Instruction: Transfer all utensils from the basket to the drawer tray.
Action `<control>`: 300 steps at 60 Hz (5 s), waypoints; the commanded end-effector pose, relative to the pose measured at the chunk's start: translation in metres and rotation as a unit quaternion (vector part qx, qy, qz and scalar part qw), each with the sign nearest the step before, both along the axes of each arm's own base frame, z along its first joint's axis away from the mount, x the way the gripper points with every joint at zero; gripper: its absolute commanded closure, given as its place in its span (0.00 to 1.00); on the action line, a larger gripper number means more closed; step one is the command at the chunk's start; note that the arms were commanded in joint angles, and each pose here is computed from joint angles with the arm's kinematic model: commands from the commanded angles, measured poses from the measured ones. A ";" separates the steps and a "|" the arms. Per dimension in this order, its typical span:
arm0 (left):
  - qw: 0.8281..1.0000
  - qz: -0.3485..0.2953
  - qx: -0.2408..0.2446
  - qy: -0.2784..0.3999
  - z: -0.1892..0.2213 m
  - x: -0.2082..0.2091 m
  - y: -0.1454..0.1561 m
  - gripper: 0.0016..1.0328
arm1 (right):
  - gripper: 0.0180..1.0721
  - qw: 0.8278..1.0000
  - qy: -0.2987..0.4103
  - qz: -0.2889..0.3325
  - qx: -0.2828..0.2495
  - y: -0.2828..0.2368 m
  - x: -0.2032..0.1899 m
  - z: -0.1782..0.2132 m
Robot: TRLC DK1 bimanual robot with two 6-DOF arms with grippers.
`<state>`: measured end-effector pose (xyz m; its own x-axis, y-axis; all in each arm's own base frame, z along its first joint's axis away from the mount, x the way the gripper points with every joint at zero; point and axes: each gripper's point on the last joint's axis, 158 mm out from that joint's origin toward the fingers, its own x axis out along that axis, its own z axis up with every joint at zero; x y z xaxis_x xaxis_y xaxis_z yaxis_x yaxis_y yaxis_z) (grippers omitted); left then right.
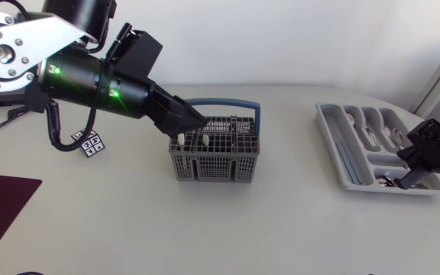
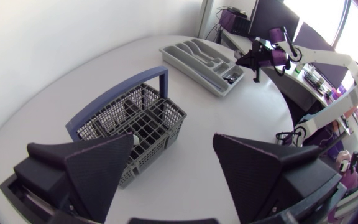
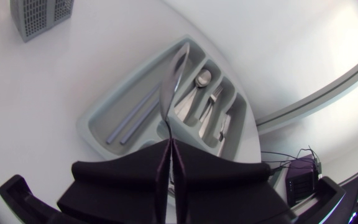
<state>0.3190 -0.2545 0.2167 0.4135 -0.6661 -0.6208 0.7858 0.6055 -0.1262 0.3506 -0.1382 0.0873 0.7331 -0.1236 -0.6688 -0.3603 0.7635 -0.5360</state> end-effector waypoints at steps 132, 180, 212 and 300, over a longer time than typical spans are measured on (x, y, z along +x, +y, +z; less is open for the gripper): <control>0.997 0.050 0.061 0.011 -0.077 -0.004 0.068 0.12 | 0.19 0.969 0.080 0.123 0.199 0.336 -0.008 0.050; 0.996 -0.067 0.021 -0.049 -0.081 -0.024 0.050 0.08 | 0.45 0.929 0.166 0.138 0.302 0.456 0.024 0.017; 0.995 -0.074 0.026 -0.062 -0.095 -0.011 0.049 0.08 | 0.61 0.940 0.138 0.105 0.293 0.468 0.050 -0.009; 0.995 -0.084 0.028 -0.050 -0.106 -0.022 0.044 0.08 | 0.93 0.916 0.122 0.154 0.349 0.460 0.014 0.082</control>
